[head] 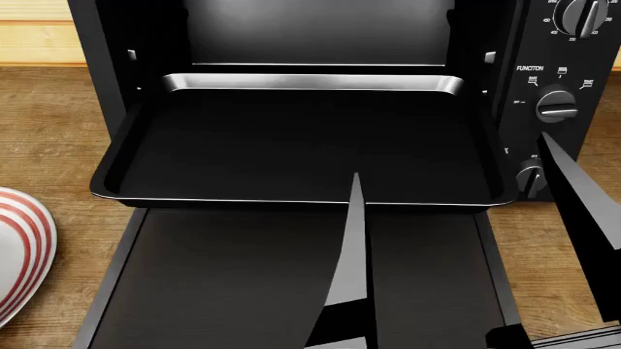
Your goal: Pick the bread from the tray and place it on the plate on the counter.
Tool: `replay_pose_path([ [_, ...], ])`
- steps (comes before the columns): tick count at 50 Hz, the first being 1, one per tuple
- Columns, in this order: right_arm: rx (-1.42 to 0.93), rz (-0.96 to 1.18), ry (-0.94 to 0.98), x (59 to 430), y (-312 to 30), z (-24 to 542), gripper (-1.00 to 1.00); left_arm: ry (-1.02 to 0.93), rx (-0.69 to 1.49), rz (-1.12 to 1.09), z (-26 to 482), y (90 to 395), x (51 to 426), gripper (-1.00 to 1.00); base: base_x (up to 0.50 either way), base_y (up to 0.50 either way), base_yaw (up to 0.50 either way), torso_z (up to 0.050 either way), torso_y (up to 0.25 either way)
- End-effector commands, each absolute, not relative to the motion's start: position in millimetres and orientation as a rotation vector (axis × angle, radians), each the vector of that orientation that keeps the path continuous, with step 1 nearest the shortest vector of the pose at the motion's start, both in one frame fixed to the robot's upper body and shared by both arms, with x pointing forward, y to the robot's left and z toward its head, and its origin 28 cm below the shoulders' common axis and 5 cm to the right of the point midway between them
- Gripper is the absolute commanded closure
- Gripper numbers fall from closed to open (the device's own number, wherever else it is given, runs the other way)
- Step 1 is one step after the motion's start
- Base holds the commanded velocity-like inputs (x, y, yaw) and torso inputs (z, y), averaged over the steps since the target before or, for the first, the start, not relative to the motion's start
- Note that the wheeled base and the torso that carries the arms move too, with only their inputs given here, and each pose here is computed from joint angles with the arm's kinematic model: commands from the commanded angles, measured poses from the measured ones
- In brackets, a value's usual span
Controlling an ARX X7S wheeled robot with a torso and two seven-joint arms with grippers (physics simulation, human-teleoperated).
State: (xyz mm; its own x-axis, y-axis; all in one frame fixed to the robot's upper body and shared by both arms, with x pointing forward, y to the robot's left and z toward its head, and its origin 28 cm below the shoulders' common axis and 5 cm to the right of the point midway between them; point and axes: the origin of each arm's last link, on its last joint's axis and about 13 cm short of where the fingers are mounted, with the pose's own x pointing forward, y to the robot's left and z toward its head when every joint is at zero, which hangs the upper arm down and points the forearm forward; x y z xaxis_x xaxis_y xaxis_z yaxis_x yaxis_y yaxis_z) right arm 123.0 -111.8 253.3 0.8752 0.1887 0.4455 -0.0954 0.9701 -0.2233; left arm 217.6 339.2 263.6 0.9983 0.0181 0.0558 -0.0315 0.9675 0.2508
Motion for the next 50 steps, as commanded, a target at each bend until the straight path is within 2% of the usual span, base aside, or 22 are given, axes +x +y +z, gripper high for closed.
replay_pose_path([
  [1,-0.197,0.153,-0.482,122.7,-111.8,253.0,-1.0,-0.08,0.276,0.014,265.7,338.2,214.8,-1.0,0.0,0.0,0.0,0.0,0.0],
  [40,-0.191,0.16,-0.482,122.9,-110.5,252.3,-1.0,-0.219,0.349,-0.046,282.1,333.4,207.2,-1.0,0.0,0.0,0.0,0.0,0.0],
  [41,-0.191,0.161,-0.482,123.0,-110.4,252.2,-1.0,-0.221,0.347,-0.047,287.7,321.0,184.6,-1.0,0.0,0.0,0.0,0.0,0.0],
  [42,-0.191,0.161,-0.482,123.0,-110.2,252.3,-1.0,-0.354,0.416,0.057,324.1,308.0,149.1,-1.0,0.0,0.0,0.0,0.0,0.0],
  [44,-0.19,0.162,-0.483,123.0,-110.1,252.6,-1.0,-0.116,0.466,0.02,288.8,278.5,111.5,-1.0,0.0,0.0,0.0,0.0,0.0],
  [45,-0.19,0.163,-0.482,123.1,-110.0,252.4,-1.0,-0.08,0.478,0.058,290.2,278.2,103.8,-1.0,0.0,0.0,0.0,0.0,0.0],
  [47,-0.189,0.165,-0.482,123.1,-109.6,252.4,-1.0,-0.356,0.381,0.08,319.0,272.2,78.9,-1.0,0.0,0.0,0.0,0.0,0.0],
  [49,-0.188,0.164,-0.483,123.0,-110.0,252.7,-1.0,-0.196,0.353,-0.05,310.8,259.7,69.1,-1.0,0.0,0.0,0.0,0.0,0.0],
  [50,-0.188,0.165,-0.482,122.8,-110.1,252.5,-1.0,-0.23,0.355,-0.076,315.5,256.4,62.9,-1.0,0.0,0.0,0.0,0.0,0.0],
])
